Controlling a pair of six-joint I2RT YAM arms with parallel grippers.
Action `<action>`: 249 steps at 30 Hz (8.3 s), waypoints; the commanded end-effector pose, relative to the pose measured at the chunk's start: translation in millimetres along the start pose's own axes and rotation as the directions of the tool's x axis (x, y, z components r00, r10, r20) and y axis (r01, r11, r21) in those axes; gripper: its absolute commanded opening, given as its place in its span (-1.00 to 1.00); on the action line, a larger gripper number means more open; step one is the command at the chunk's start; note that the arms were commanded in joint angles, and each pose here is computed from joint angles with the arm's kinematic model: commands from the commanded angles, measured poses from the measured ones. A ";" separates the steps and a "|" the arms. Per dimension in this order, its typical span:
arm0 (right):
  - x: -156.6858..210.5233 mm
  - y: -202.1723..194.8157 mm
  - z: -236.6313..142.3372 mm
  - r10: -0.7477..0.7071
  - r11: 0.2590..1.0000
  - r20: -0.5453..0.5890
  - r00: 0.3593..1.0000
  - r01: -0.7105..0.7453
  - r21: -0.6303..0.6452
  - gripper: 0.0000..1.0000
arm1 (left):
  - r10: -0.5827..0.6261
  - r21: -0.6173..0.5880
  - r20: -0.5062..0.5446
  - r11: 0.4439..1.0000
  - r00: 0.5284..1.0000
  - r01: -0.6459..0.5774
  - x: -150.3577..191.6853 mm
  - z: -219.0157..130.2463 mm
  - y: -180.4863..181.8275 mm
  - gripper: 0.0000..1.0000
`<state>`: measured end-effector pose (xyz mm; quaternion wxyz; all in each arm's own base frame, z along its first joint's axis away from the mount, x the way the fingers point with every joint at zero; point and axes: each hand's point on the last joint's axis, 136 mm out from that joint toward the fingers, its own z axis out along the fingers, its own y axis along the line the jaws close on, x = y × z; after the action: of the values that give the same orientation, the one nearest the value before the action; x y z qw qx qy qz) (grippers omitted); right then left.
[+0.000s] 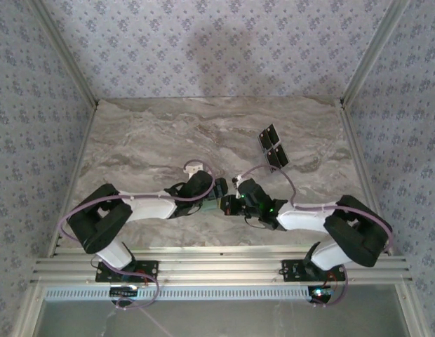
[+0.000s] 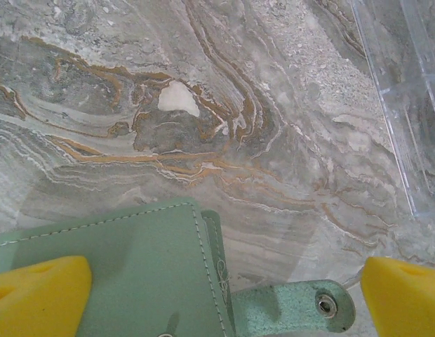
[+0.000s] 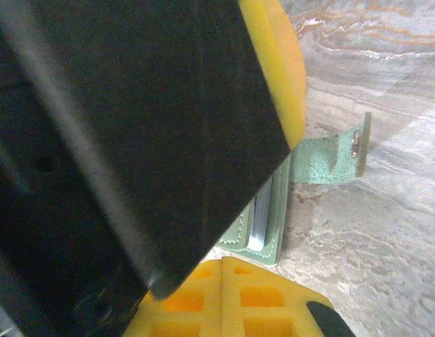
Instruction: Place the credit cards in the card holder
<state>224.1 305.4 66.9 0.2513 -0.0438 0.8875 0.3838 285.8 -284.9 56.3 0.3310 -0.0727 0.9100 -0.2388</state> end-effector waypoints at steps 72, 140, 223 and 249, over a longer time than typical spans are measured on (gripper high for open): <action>13.7 -13.1 30.8 0.081 0.996 -0.029 0.996 -0.080 0.037 -1.00 | 0.116 -0.442 -0.251 0.869 0.961 -0.220 48.6 -55.5 115.3 0.98; -57.6 -31.6 20.3 -0.035 0.953 -0.323 0.946 0.129 0.273 -1.00 | 0.134 -0.211 -0.225 0.960 0.965 -0.182 61.9 -44.3 107.4 0.98; -34.4 26.3 53.0 -0.031 0.994 -0.390 0.920 0.068 0.082 -1.00 | 0.125 -0.285 -0.299 0.935 0.946 -0.213 68.3 -34.3 123.4 0.93; -22.9 10.7 78.0 -0.007 0.991 -0.428 0.904 0.063 0.116 -1.00 | 0.130 -0.275 -0.302 0.937 0.945 -0.217 68.1 -33.8 121.4 0.91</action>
<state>275.8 361.6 47.1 0.0739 -0.1264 0.9410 0.3051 233.2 -178.5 12.6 0.2630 -0.0180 0.9632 -0.0524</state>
